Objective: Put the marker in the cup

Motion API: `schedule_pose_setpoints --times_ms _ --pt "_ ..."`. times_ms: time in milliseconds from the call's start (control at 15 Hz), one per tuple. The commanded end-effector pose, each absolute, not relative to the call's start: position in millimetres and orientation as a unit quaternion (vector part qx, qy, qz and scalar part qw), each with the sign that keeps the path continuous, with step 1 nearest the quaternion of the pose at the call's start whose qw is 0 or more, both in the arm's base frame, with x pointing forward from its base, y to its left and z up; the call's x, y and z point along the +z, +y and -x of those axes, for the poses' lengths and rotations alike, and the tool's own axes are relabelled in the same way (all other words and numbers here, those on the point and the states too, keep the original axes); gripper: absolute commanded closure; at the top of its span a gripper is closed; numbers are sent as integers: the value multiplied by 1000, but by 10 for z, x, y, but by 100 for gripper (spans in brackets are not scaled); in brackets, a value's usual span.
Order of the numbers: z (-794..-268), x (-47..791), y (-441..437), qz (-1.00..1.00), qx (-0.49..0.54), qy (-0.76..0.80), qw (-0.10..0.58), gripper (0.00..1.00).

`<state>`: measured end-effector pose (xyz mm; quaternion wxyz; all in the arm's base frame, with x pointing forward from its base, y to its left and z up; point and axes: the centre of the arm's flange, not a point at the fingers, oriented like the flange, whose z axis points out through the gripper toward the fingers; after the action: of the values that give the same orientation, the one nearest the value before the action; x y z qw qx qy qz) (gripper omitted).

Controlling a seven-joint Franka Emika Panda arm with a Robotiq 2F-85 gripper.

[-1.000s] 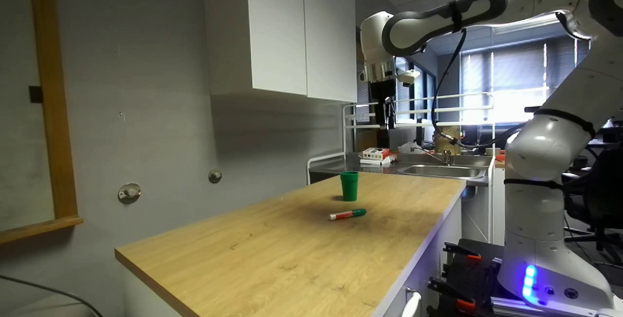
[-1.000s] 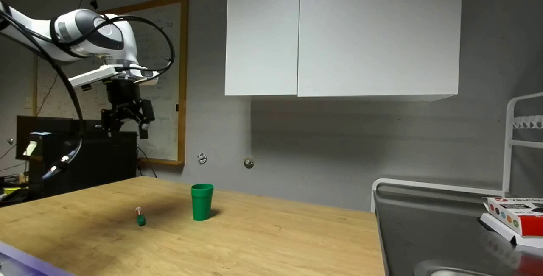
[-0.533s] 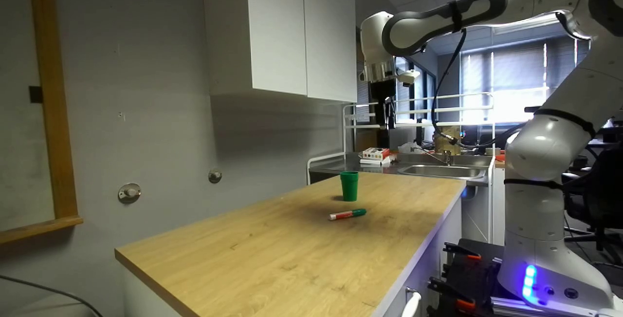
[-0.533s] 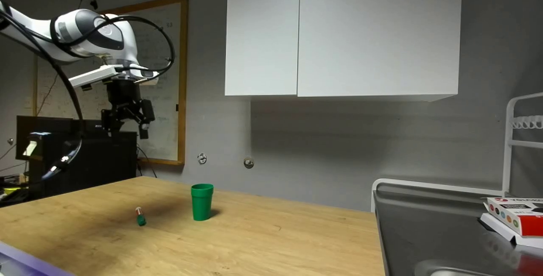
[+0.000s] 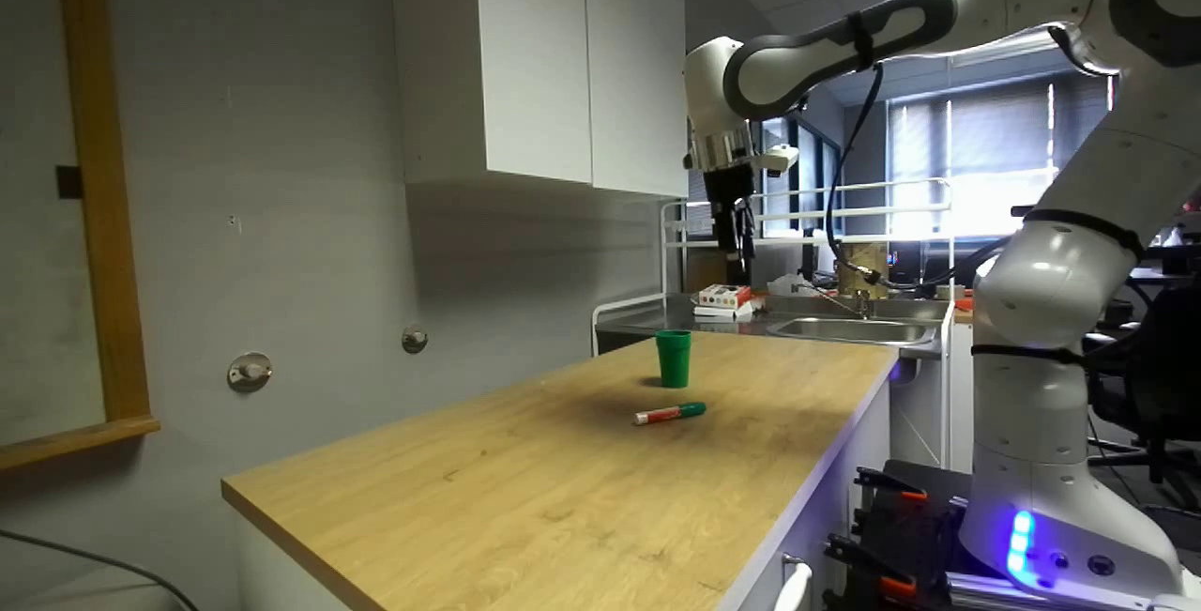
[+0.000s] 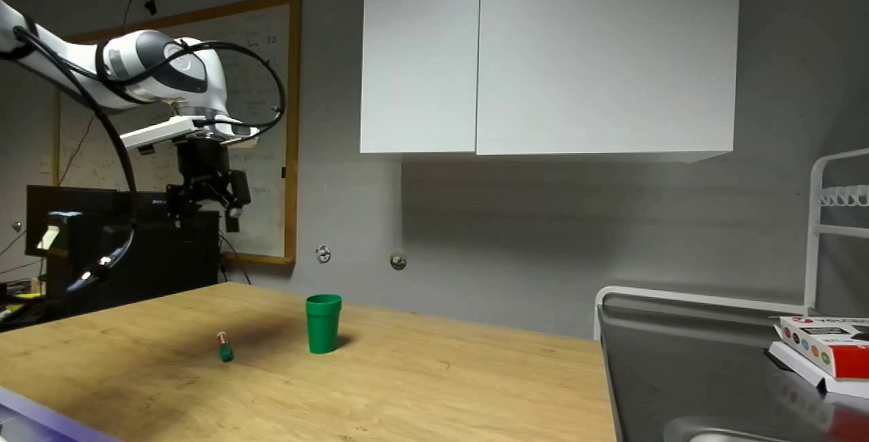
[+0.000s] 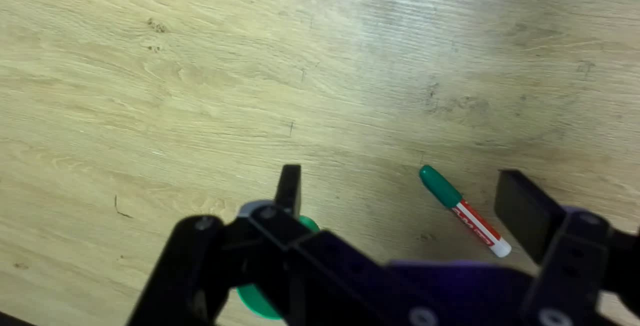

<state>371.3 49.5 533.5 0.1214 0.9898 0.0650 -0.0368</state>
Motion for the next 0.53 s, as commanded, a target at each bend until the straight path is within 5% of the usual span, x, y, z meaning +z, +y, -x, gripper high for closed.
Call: schedule_pose_setpoints --times_ms 0,467 --pt "-4008 5228 644 -987 -56 81 125 0" --pt "-4467 4820 1127 -974 -70 183 113 0"
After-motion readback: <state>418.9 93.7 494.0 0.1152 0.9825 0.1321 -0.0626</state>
